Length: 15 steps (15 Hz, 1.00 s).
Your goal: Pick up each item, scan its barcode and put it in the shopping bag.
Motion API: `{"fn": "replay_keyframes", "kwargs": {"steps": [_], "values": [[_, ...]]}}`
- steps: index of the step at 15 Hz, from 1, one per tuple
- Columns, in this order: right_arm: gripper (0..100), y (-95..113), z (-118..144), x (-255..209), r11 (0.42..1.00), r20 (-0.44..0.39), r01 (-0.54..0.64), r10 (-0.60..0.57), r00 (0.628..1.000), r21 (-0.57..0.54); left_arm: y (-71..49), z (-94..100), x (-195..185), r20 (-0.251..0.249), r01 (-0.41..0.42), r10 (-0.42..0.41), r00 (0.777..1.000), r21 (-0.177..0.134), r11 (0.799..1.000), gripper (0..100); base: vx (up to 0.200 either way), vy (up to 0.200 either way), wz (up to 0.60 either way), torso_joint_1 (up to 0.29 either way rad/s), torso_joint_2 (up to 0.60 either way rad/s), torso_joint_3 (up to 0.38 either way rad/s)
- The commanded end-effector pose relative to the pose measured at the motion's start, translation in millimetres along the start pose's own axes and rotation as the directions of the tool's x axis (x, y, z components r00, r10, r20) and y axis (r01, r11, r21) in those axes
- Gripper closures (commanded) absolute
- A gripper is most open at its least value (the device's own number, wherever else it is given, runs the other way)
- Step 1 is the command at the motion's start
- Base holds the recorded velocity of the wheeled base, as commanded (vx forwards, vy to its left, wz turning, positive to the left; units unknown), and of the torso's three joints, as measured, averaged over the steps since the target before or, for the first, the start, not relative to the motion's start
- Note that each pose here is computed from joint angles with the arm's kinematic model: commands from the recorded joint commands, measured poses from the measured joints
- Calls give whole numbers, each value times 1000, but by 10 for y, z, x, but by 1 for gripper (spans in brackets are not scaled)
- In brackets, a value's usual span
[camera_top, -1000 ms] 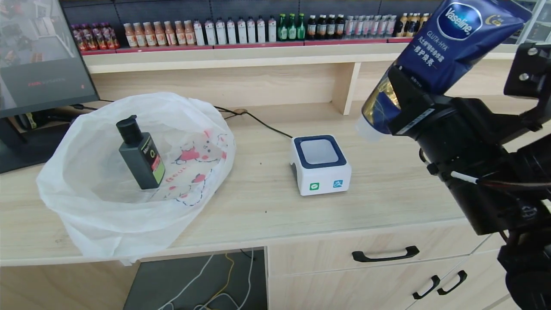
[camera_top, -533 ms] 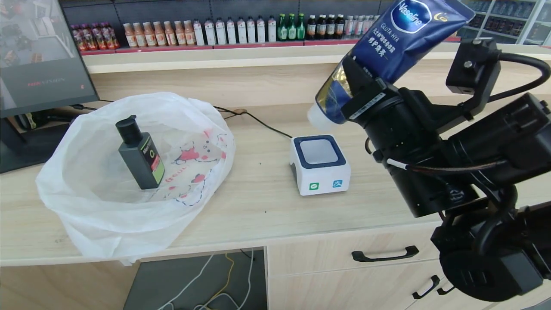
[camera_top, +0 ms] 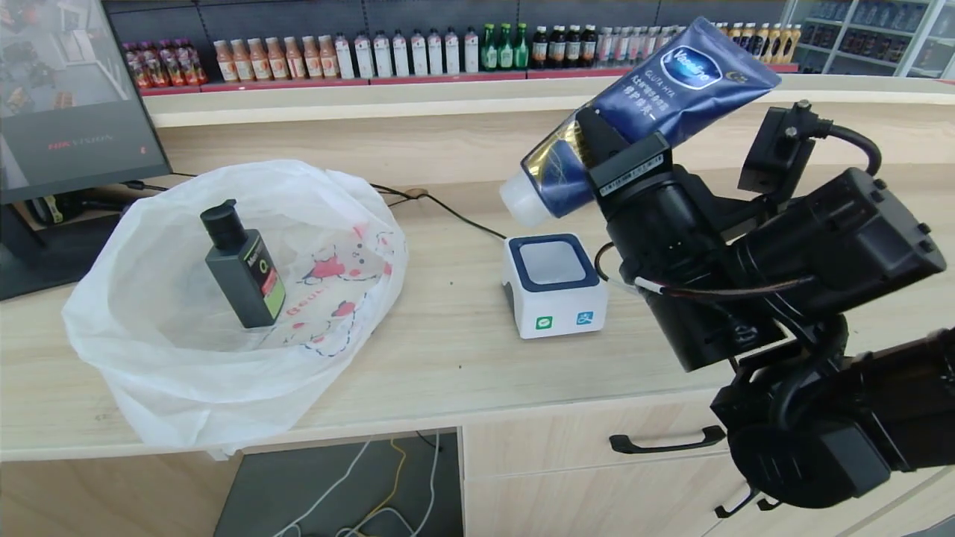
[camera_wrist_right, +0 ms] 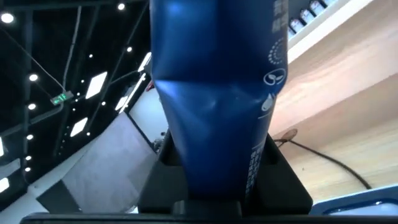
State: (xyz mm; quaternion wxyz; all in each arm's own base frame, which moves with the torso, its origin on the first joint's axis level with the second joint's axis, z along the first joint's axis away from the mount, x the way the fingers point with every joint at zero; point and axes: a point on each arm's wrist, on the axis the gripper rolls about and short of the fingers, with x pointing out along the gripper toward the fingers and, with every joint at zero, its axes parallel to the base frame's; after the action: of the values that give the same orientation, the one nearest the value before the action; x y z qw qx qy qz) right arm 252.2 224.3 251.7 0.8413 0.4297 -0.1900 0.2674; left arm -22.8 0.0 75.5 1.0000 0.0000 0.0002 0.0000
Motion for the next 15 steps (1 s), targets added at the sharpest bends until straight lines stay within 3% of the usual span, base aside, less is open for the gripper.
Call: {"fn": "replay_keyframes", "kwargs": {"steps": [1, 8, 15], "values": [[100, -106, -28, 36, 998, -21, 39, -38, 999, 39, 0, 0, 0, 0, 0, 0, 1000, 0, 1000, 0, 0, 0, 0, 0, 0, 0], [100, -322, -213, 62, 976, -110, 147, -130, 985, 160, 0, 0, 0, 0, 0, 0, 1000, 0, 1000, 0, 0, 0, 0, 0, 0, 0], [100, -378, -302, 110, 969, -134, 174, -152, 979, 175, 0, 0, 0, 0, -2, 2, 1000, 0, 1000, 0, 0, 0, 0, 0, 0, 0]]}}
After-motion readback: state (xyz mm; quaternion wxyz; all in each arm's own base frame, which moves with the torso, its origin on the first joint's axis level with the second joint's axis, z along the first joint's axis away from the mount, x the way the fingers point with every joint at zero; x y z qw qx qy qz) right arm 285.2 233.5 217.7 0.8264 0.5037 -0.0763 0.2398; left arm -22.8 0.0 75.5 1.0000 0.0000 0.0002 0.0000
